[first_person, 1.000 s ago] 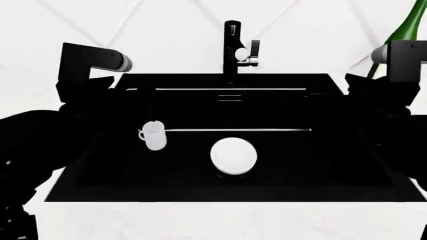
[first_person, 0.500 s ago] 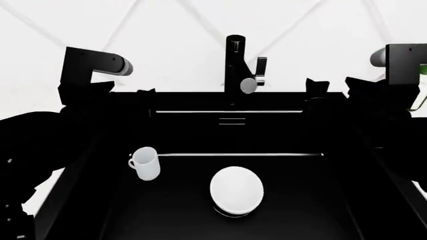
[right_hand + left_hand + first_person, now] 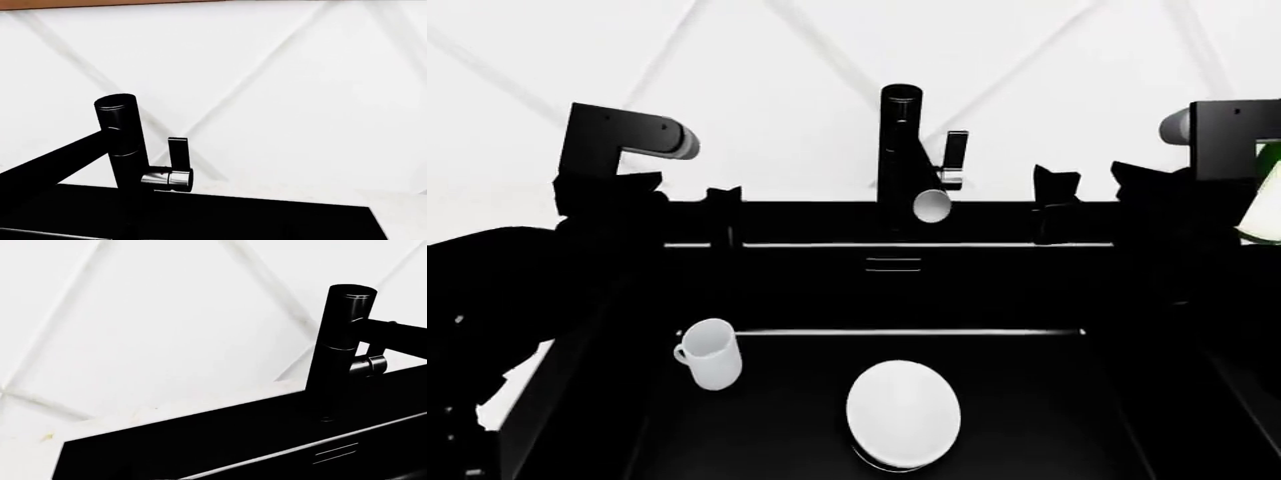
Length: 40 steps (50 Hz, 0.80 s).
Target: Pick the cup and bowl from the sink and place them on the counter for drying.
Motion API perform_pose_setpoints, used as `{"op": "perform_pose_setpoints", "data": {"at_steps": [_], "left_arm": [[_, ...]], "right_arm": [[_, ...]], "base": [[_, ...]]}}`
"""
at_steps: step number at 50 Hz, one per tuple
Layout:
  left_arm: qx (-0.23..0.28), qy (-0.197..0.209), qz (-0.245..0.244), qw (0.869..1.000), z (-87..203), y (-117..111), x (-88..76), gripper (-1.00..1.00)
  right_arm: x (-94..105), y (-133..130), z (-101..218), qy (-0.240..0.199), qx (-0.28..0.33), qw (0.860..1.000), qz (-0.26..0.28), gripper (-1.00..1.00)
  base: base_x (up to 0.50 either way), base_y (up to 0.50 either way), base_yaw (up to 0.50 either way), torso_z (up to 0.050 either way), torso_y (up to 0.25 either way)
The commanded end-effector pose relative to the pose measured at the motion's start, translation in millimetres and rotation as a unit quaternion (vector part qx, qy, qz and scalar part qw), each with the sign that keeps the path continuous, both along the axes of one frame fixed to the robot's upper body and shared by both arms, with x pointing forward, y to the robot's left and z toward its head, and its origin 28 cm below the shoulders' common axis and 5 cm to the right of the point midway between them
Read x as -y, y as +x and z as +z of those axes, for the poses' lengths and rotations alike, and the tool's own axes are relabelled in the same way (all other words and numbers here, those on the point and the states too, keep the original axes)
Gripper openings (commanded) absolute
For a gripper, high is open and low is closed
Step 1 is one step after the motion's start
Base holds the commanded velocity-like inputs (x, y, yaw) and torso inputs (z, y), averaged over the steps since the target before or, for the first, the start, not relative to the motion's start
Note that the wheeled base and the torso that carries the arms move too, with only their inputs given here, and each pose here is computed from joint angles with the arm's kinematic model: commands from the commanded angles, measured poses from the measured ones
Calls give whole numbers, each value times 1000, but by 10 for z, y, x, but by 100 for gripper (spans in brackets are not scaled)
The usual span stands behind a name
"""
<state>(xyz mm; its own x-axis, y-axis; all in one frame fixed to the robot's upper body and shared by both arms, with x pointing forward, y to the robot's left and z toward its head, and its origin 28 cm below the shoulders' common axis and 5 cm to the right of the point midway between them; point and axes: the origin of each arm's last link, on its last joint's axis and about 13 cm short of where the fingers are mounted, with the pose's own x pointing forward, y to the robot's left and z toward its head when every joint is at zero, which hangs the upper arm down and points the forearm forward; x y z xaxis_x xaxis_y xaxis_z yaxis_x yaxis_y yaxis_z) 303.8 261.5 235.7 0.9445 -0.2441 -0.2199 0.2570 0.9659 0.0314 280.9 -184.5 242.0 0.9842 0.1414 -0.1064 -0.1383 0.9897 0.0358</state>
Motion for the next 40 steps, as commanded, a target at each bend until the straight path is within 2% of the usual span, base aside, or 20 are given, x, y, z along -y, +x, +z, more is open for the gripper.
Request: {"op": "perform_pose_setpoints", "data": {"at_steps": [1,4,6,8,10,12,13,17,20,24,29,40], "left_arm": [[-19,4,6,1000,-56,24,11,100],[-34,2,6,999,-92,38,54,100],[-45,27,10,999,-140,47,63,100],[-57,1,9,998,-145,72,83,100],[-76,14,11,997,-239,75,118,100],[-85,7,12,996,-342,84,137,100],[-87,29,30,995,-437,116,142,100],[-117,-1,58,992,-621,214,116,100],[-122,-9,60,991,-637,246,90,100],[-133,-6,61,989,-746,248,143,100],[-155,-16,85,984,-968,225,114,100],[-196,-23,96,976,-1168,189,158,100]], "right_arm": [[15,7,-54,11,-10,1000,-4,100],[14,12,-64,20,-22,1000,-10,100],[13,15,-69,20,-25,999,-10,100],[11,16,-70,22,-27,999,-12,100],[7,15,-60,25,-25,999,-12,100],[5,21,-76,24,-27,999,-13,100],[4,37,-86,26,-29,999,-14,100],[-33,51,-48,24,-26,999,-8,100],[-35,54,-66,24,-31,999,-7,100],[-37,55,-77,25,-31,999,-8,100],[-24,55,-128,28,-36,999,-9,100],[-35,83,-172,26,-45,999,-7,100]], "base": [[0,0,0,0,0],[0,0,0,0,0],[0,0,0,0,0],[0,0,0,0,0],[0,0,0,0,0],[0,0,0,0,0],[0,0,0,0,0],[0,0,0,0,0],[0,0,0,0,0],[0,0,0,0,0],[0,0,0,0,0],[0,0,0,0,0]]}}
